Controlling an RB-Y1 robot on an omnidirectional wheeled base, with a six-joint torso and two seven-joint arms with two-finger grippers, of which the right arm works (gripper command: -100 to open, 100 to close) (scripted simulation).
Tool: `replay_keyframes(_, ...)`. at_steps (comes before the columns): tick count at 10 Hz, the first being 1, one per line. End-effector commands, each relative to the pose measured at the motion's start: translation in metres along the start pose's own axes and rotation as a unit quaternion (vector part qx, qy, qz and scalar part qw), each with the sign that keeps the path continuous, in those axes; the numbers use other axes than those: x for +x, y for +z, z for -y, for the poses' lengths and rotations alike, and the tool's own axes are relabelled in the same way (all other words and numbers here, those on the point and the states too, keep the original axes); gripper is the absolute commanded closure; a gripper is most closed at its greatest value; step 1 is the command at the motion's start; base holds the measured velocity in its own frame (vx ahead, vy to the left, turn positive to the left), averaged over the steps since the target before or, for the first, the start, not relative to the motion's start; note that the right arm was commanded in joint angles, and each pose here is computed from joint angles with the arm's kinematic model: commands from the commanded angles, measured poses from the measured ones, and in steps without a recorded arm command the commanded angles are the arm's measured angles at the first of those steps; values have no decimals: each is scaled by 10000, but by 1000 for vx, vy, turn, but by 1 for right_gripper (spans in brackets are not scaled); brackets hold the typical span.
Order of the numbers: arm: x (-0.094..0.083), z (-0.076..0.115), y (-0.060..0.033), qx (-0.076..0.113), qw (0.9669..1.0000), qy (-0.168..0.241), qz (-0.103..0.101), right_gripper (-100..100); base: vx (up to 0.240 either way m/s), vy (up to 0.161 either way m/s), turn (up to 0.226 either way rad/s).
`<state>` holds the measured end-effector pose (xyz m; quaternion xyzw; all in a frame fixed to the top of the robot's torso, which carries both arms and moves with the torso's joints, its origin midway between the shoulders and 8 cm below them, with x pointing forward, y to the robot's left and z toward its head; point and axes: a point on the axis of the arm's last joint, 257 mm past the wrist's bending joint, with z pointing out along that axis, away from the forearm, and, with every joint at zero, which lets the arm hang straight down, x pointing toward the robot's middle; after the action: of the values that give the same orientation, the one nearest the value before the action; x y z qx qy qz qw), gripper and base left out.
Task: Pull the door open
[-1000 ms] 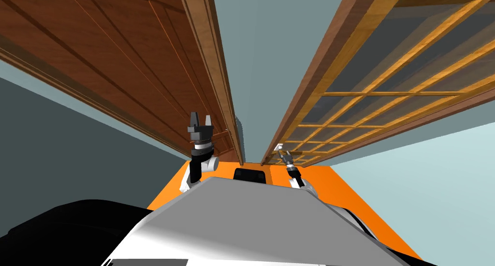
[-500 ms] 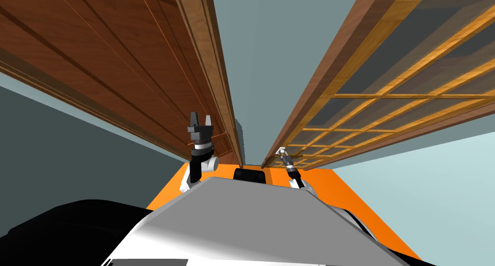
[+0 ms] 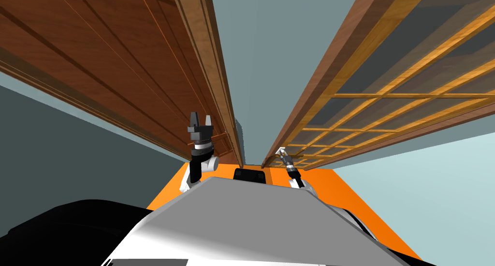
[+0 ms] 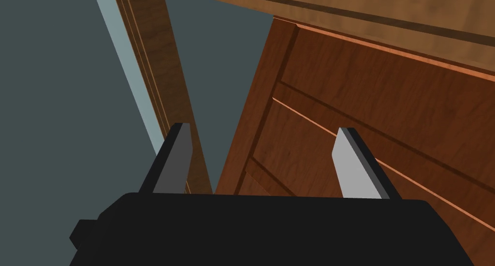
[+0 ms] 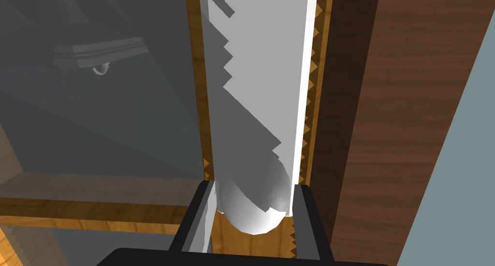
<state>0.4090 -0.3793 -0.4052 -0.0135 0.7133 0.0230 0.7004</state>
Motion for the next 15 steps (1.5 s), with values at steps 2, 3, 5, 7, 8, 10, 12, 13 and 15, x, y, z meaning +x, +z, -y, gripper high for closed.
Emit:
replay_keyframes(2, -5, 5, 5, 21, 9997, 260, 9, 100, -85, -19, 25)
replay_keyframes(3, -8, 8, 10, 36, 9990, 448, 17, 100, -118, -32, 35)
replay_keyframes(5, -13, 13, 16, 56, 9975, 704, 29, 100, -103, -23, 28)
replay_keyframes(7, -17, 17, 21, 76, 9953, 959, 41, 100, -85, -18, 26)
replay_keyframes(8, -20, 20, 25, 89, 9936, 1127, 50, 100, -70, -20, 41)
replay_keyframes(10, -26, 25, 34, 115, 9896, 1434, 69, 100, -63, -20, 46)
replay_keyframes(12, -29, 28, 38, 127, 9862, 1651, 80, 100, -45, -15, 21)
replay_keyframes(13, -32, 31, 42, 140, 9834, 1809, 91, 100, -59, -17, 40)
replay_keyframes(15, -36, 34, 47, 154, 9791, 2024, 104, 100, -57, -27, 41)
